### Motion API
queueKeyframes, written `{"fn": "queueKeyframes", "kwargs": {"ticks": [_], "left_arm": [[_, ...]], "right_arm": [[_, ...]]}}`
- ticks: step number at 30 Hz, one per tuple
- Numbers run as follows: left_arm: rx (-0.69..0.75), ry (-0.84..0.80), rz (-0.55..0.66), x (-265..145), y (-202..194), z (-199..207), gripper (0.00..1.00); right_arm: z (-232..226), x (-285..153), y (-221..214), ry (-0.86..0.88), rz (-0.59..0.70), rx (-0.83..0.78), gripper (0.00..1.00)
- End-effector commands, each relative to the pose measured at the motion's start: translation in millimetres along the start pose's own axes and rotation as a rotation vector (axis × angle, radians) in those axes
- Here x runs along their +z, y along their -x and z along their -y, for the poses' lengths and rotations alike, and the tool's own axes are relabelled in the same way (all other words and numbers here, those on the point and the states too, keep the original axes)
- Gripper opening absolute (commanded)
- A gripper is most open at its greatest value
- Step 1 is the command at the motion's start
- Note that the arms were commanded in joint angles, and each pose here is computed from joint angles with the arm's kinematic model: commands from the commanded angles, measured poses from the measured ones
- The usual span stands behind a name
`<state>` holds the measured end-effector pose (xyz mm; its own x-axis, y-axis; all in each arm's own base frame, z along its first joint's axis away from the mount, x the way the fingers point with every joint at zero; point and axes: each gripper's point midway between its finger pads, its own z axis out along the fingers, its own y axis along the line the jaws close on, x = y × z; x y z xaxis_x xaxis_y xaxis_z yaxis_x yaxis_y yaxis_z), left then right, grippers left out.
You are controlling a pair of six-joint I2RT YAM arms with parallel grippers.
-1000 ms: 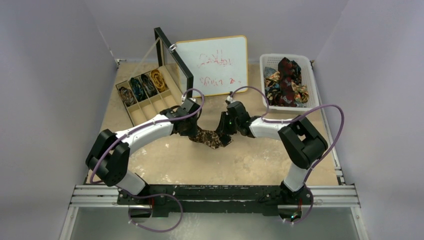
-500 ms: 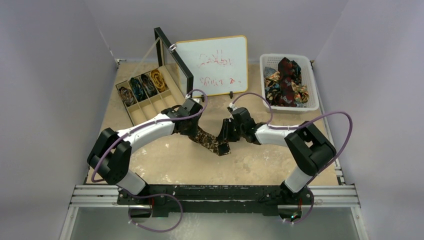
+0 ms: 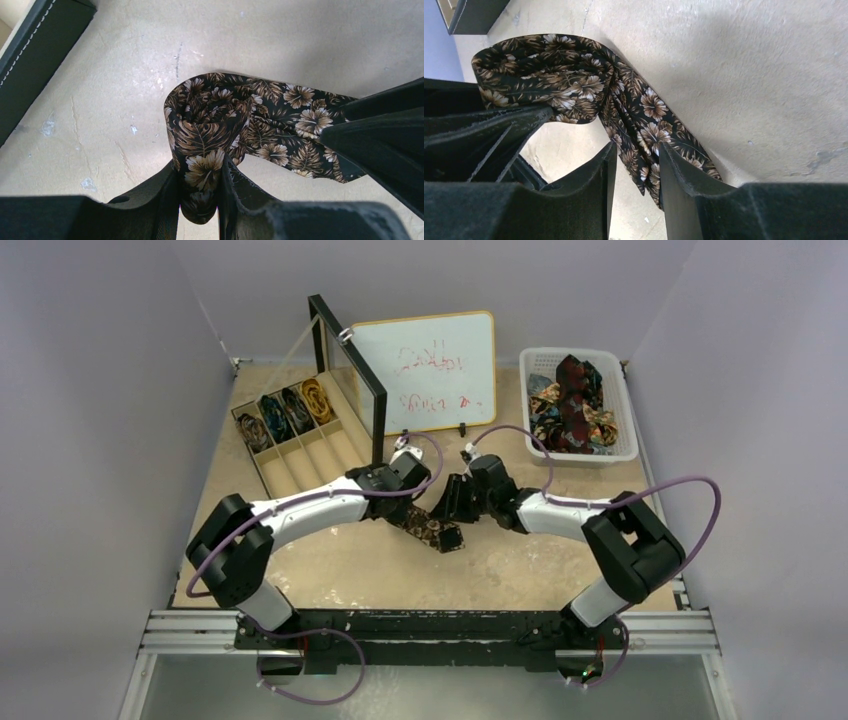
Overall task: Roll the ties
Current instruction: Roll the tie at the center of the board.
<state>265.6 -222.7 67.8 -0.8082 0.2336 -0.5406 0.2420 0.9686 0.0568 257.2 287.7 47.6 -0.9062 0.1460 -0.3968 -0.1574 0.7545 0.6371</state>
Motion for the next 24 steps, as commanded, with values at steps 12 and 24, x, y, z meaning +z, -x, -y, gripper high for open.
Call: {"fn": "queueKeyframes", "kwargs": {"ticks": [12, 24], "left_arm": [[0.077, 0.081, 0.071, -9.2, 14.6, 32.5, 0.29], [0.14, 0.085, 0.071, -15.5, 10.8, 41.7, 0.29]], "right_arm": [[-36.7, 1.5, -21.8, 0.276, -0.092, 0.125, 0.24], [-34.3, 34.9, -18.8, 0.291, -0.142, 0.141, 0.12]]}}
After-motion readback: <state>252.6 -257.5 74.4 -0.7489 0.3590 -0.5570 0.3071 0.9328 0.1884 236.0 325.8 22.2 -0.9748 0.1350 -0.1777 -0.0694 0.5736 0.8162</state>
